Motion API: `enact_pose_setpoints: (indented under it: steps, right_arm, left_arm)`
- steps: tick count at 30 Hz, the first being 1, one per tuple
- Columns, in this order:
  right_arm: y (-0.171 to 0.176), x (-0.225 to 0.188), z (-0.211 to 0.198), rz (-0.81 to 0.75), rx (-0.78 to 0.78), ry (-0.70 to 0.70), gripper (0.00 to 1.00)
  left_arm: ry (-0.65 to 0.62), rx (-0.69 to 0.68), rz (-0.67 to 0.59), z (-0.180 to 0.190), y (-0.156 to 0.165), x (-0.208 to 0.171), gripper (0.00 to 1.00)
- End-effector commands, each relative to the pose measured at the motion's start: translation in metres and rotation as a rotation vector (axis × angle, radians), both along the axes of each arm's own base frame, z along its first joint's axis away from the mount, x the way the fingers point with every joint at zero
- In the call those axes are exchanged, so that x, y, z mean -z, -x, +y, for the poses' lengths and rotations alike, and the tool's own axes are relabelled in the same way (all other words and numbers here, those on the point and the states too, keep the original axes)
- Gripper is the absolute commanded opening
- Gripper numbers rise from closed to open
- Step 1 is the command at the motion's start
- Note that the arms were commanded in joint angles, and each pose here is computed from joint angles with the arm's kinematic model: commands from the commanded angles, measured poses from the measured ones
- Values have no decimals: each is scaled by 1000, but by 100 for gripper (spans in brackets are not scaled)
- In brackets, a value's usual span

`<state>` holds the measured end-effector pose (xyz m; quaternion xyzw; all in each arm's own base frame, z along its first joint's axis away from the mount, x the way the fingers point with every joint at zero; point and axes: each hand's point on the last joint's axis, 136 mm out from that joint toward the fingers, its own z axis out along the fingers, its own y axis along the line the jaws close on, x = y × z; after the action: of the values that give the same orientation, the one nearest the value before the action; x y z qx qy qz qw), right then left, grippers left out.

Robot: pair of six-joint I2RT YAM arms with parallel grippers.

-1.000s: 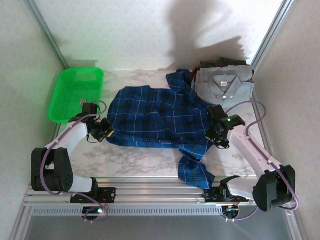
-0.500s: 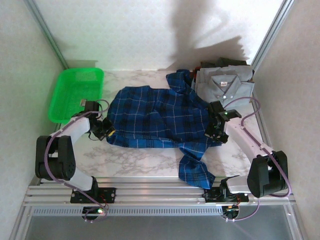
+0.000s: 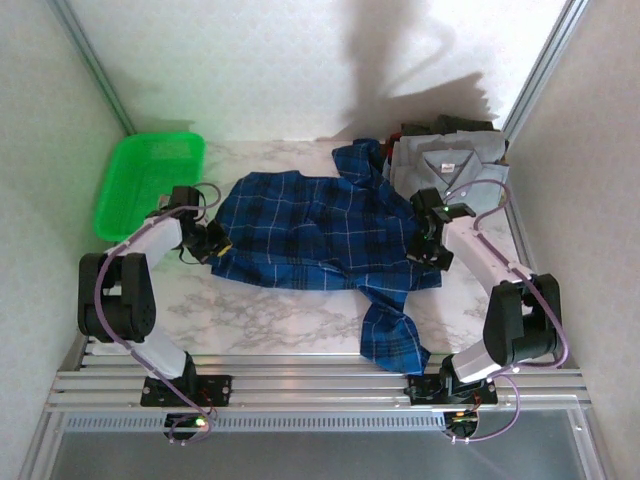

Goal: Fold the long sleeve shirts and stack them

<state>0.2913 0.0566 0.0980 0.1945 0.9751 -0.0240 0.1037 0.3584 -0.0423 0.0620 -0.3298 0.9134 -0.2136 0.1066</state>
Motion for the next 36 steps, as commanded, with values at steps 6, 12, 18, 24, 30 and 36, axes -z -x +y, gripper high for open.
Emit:
enact_pose_setpoints:
  steps: [6,12,18,24,30,36]
  right_arm:
    - [-23,7,-7,15,-31,38,0]
    - [-34,15,-11,28,-34,45,0]
    - [-39,28,-7,57,-39,30,9]
    - [-40,-16,-7,-75,-45,9,54]
    - [15,-56,20,-103,-134,-194,67]
    - [99,-12,67,117,-291,-247,68]
  left_arm:
    - [-47,-1,21,12,-7,15,3]
    - [-64,-11,4,15,-21,13,3]
    - [-85,-34,22,20,-16,20,40]
    - [-105,-81,-125,20,-42,-47,85]
    - [-11,38,-345,-47,-50,-135,99]
    - [178,278,-268,-153,-16,-97,75]
